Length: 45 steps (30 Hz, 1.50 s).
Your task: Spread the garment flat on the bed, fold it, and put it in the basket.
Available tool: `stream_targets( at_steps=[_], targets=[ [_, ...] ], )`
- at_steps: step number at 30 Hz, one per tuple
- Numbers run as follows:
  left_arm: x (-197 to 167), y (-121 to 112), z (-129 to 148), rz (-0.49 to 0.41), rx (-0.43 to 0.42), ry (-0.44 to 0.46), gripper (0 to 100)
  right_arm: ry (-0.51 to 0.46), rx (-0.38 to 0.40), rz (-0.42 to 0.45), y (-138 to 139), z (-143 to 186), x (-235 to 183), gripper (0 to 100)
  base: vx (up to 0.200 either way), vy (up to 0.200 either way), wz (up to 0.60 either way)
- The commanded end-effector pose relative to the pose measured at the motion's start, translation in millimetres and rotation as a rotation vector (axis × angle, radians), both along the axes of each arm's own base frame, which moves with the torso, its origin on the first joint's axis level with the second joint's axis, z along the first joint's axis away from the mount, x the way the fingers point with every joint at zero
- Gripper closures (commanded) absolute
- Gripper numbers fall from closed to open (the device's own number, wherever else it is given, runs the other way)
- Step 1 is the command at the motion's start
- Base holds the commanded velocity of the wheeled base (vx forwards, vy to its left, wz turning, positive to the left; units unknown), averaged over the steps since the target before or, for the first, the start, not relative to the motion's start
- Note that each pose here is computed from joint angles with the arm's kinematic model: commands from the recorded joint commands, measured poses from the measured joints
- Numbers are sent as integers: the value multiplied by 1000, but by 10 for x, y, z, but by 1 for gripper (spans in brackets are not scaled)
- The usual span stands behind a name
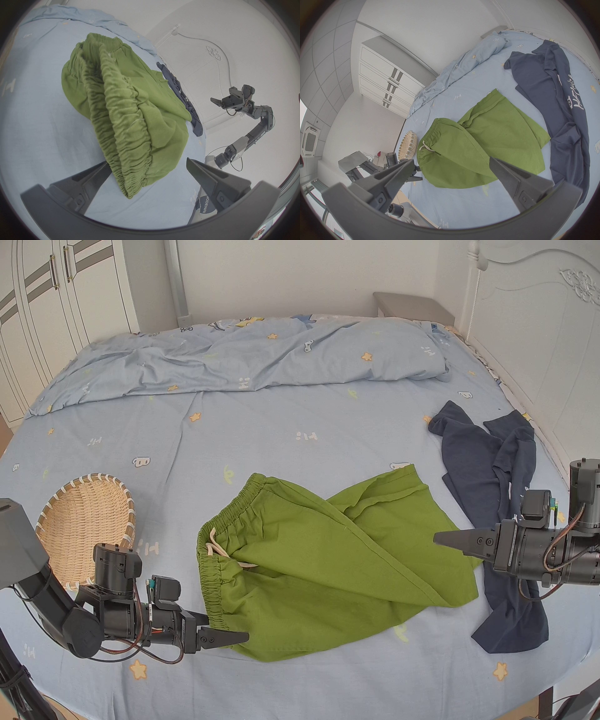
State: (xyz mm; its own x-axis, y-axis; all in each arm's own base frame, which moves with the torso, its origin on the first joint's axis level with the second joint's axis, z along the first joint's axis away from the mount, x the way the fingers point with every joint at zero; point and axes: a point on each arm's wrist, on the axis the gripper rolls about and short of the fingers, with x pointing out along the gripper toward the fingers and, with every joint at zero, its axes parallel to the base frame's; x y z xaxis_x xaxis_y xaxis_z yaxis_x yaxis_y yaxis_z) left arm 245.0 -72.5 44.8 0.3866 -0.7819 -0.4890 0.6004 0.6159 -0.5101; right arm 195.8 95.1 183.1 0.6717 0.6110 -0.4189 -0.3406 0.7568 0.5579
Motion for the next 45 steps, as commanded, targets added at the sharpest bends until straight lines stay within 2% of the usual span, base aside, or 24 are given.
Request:
stream_targets(
  at_steps=[1,9,14,19,24,27,28,29,31,35,41,45],
  targets=[
    [7,-2,-31,0,3,11,100,4,-1,0,3,-8,6,0,0,0,0],
    [-48,30,-33,-1,-14,42,100,7,-3,-1,2,-15,13,0,0,0,0],
    [-161,93,-21,-10,-101,136,100,7,-2,-4,-4,-14,21,0,0,0,0],
    [-278,359,179,83,-199,216,100,7,-6,-1,-2,-17,18,0,0,0,0],
    [-437,538,333,178,-213,362,100,-6,-56,42,-4,-74,-10,0,0,0,0],
    [-530,633,416,229,-214,415,100,2,-116,67,-27,-152,-43,0,0,0,0],
    [-530,633,416,229,-214,415,100,2,-116,67,-27,-152,-43,0,0,0,0],
    [-575,671,439,247,-213,427,100,10,-170,89,-53,-203,-63,0,0,0,0],
    [-600,720,437,269,-211,432,100,37,-230,120,-74,-268,-101,0,0,0,0],
    [-613,846,411,316,-208,409,100,96,-307,147,-123,-360,-135,0,0,0,0],
    [-664,969,371,346,-188,370,100,169,-320,105,-233,-490,-77,0,0,0,0],
    [-665,968,357,340,-183,376,100,249,-312,136,-241,-663,-61,0,0,0,0]
  ],
)
